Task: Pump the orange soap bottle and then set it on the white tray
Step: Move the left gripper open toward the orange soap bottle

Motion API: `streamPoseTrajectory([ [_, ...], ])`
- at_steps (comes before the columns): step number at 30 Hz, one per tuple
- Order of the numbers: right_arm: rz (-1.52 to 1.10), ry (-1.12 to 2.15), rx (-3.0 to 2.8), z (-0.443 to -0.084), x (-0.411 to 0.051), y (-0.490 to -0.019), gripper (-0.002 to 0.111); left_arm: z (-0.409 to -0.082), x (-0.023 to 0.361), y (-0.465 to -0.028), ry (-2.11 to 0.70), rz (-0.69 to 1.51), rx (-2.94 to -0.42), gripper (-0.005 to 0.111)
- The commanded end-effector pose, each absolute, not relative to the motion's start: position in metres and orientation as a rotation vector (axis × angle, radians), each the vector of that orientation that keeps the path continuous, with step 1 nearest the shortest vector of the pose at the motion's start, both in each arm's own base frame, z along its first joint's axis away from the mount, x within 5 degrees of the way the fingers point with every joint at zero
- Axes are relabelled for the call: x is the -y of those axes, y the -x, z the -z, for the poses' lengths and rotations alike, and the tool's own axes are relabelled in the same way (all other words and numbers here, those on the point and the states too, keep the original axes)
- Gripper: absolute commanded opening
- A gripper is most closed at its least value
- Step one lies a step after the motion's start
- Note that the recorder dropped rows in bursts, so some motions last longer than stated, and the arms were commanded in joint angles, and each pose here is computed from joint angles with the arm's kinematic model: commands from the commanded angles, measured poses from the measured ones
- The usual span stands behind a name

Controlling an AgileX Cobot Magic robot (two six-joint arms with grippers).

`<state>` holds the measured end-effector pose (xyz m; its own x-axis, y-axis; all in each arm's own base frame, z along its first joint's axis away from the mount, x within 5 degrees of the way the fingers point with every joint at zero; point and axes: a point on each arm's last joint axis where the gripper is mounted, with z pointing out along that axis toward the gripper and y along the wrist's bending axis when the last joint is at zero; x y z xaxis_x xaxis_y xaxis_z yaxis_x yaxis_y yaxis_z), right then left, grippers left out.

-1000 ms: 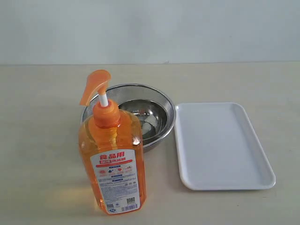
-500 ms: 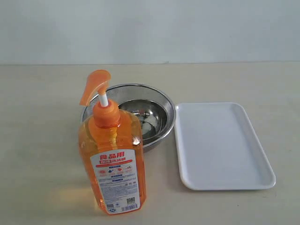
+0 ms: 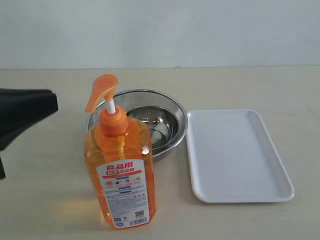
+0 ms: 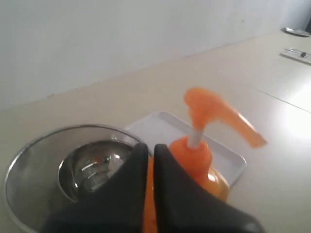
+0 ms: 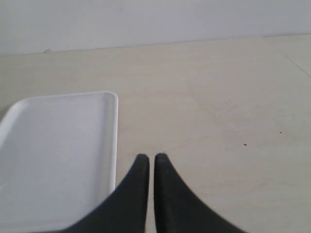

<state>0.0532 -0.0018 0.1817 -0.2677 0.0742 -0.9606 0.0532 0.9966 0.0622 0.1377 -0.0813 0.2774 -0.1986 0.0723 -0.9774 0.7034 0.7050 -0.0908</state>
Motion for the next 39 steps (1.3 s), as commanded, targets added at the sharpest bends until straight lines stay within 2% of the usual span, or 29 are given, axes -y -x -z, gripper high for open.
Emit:
streamPoseTrajectory([
  [1, -0.02, -0.086, -1.835, -0.181, 0.002, -0.053, 0.001, -0.253, 0.082, -0.124, -0.715, 0.649, -1.699, 0.005],
  [7, -0.02, -0.086, -1.835, -0.181, 0.002, -0.053, 0.001, -0.25, 0.085, -0.116, -0.776, 0.679, -1.66, 0.005],
  [15, -0.02, -0.086, -1.835, -0.181, 0.002, -0.053, 0.001, -0.236, 0.081, -0.117, -0.748, 0.634, -1.728, 0.005],
  [39, -0.02, -0.086, -1.835, -0.181, 0.002, -0.053, 0.001, -0.245, 0.084, -0.117, -0.672, 0.743, -1.74, 0.005],
])
